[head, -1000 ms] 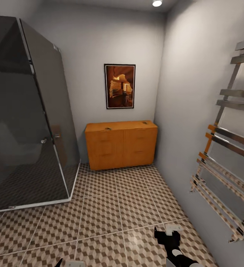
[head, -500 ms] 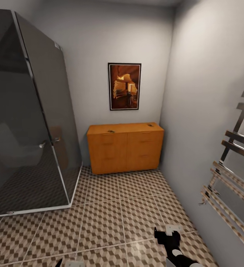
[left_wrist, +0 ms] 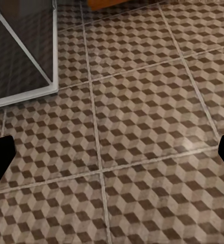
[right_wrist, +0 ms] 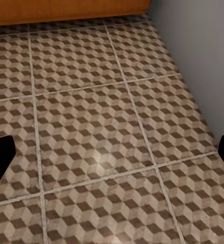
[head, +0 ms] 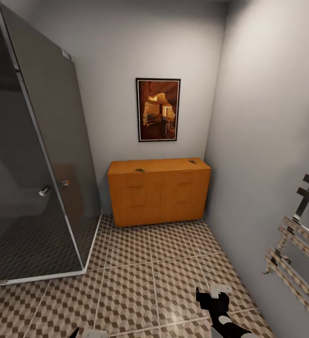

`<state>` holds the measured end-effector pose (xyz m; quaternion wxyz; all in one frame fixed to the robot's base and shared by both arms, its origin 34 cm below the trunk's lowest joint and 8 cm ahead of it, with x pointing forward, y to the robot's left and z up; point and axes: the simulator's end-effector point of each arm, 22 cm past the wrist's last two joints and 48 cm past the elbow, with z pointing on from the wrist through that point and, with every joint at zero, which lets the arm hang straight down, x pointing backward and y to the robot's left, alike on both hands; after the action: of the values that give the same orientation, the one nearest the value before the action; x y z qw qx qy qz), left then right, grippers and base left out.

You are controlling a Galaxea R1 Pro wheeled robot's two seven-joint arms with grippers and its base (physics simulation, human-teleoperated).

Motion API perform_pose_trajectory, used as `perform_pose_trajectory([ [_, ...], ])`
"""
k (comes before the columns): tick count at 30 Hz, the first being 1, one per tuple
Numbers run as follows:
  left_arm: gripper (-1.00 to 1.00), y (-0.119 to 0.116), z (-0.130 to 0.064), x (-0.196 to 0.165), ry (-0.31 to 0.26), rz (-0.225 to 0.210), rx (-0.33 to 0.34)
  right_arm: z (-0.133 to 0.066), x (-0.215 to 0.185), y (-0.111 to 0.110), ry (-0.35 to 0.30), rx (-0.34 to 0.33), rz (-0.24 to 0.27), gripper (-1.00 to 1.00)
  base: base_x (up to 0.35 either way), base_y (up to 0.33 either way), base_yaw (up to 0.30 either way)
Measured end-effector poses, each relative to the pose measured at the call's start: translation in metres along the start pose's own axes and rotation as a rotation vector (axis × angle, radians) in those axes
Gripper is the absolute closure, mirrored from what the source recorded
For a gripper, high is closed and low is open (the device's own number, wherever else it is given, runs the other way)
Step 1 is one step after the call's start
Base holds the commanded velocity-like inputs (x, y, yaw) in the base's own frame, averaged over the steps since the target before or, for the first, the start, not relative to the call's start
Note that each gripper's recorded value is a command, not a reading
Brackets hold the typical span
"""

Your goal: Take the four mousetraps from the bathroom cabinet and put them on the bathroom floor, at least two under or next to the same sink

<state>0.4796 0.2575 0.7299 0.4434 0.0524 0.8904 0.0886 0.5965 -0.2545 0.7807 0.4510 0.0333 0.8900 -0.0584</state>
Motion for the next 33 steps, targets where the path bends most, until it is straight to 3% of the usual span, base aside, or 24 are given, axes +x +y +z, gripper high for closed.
perform_pose_trajectory([
  [33,-1.0,-0.0001,-0.0003,0.0007,0.001,0.0,0.0,-0.0025,0.0095,-0.0057,0.011,0.005,-0.009,-1.0,0.291,0.0,0.0],
])
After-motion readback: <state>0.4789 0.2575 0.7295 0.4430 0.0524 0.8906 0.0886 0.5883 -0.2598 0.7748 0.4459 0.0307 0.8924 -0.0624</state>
